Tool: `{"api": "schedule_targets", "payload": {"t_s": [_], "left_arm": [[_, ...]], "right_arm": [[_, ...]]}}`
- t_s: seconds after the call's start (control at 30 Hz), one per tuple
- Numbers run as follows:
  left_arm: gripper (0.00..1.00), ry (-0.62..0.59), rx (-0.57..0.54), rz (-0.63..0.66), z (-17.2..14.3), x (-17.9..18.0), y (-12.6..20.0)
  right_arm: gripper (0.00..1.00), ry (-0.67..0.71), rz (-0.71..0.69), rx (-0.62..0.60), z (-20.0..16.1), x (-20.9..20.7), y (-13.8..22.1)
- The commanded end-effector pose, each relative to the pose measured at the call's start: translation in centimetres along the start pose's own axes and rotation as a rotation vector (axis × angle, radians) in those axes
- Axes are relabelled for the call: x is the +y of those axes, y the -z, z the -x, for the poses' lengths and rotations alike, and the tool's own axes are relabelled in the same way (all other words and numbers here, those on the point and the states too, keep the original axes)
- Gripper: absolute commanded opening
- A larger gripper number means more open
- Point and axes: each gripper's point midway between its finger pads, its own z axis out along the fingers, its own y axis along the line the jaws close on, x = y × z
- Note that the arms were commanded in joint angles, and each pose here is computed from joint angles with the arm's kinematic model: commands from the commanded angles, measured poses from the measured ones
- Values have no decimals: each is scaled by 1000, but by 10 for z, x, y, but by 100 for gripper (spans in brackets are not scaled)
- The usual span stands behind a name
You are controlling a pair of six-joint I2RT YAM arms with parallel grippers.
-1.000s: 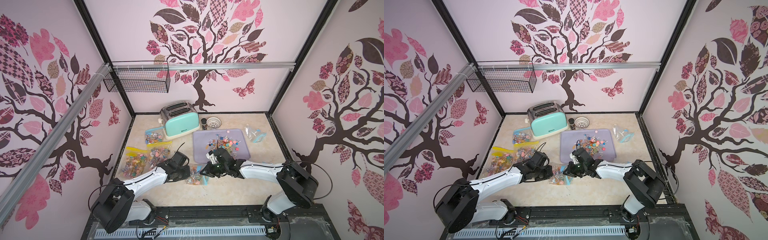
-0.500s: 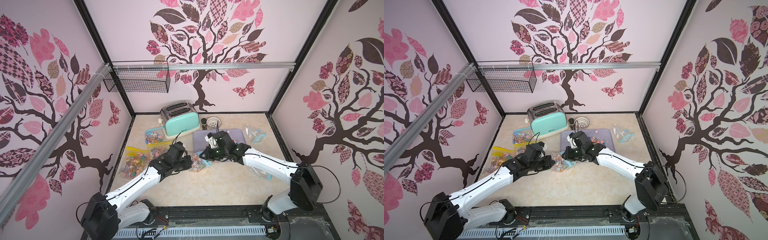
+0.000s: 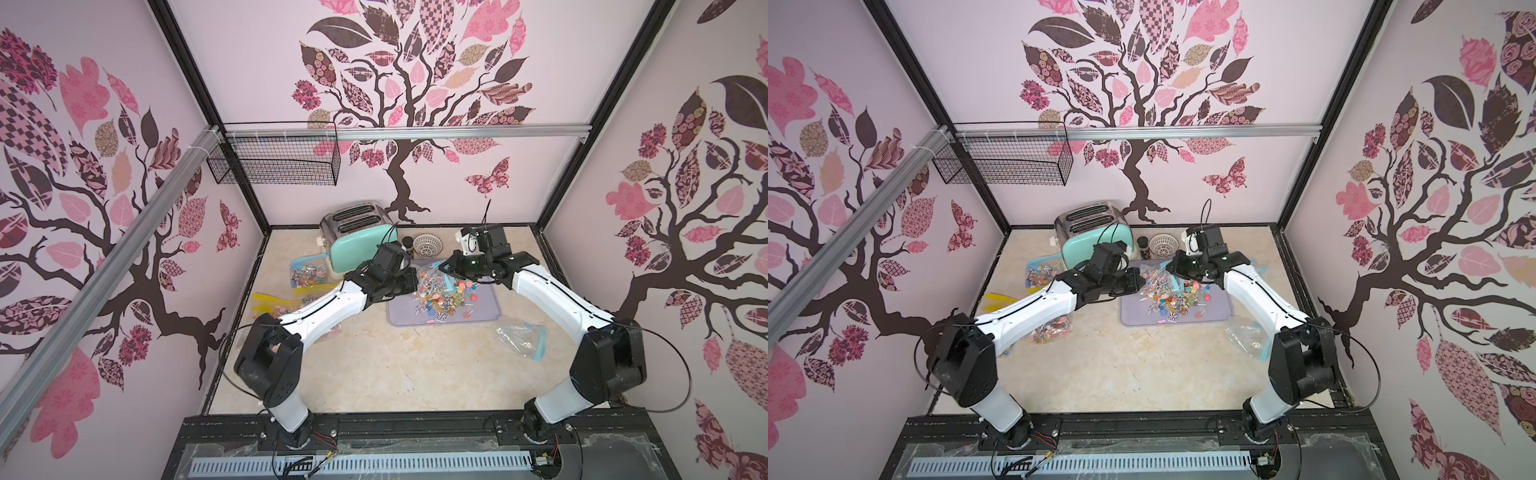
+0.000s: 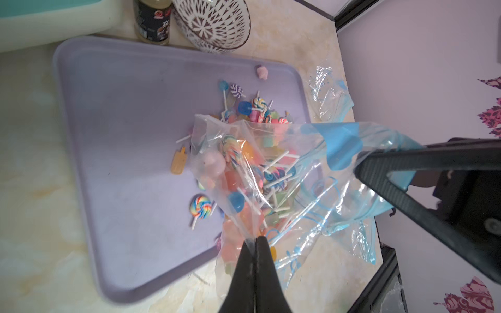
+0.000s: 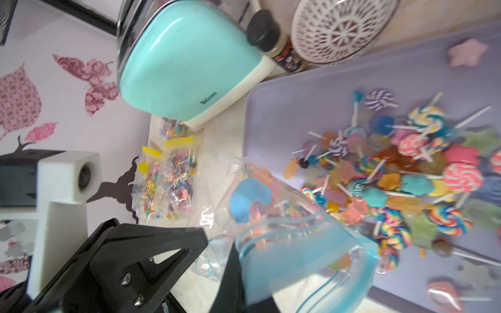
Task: Pour candies out of the ziploc bag
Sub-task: 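Pick up the ziploc bag from the center of the board, then pour the candies out of the ziploc bag onto the tray.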
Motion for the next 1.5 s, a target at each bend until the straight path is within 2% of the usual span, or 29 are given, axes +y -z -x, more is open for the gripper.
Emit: {"api": "schedule_targets", "payload": {"t_s": [0.0, 0.17, 0.4, 0.63, 0.83, 1.17, 1.47], "left_arm": [[0, -42, 36, -32, 7, -9, -33], [0, -55, 64, -33, 16, -10, -77], [0, -109, 53, -41, 30, -22, -87], [0, -226, 50, -31, 33, -52, -75], [0, -267, 65, -6, 28, -60, -73], [0, -333, 40, 22, 39, -88, -50], [0, -335, 19, 45, 45, -90, -39]], "right_arm": [[0, -15, -10, -15, 22, -28, -3], [0, -85, -52, -2, 31, -71, -20], [0, -113, -110, -2, 29, -98, -33], [43, -126, -132, -7, 24, -106, -35], [62, -127, -150, -15, 20, -109, -30], [84, -108, -205, -60, 13, -111, -7], [86, -75, -260, -108, 5, -110, 21]]}}
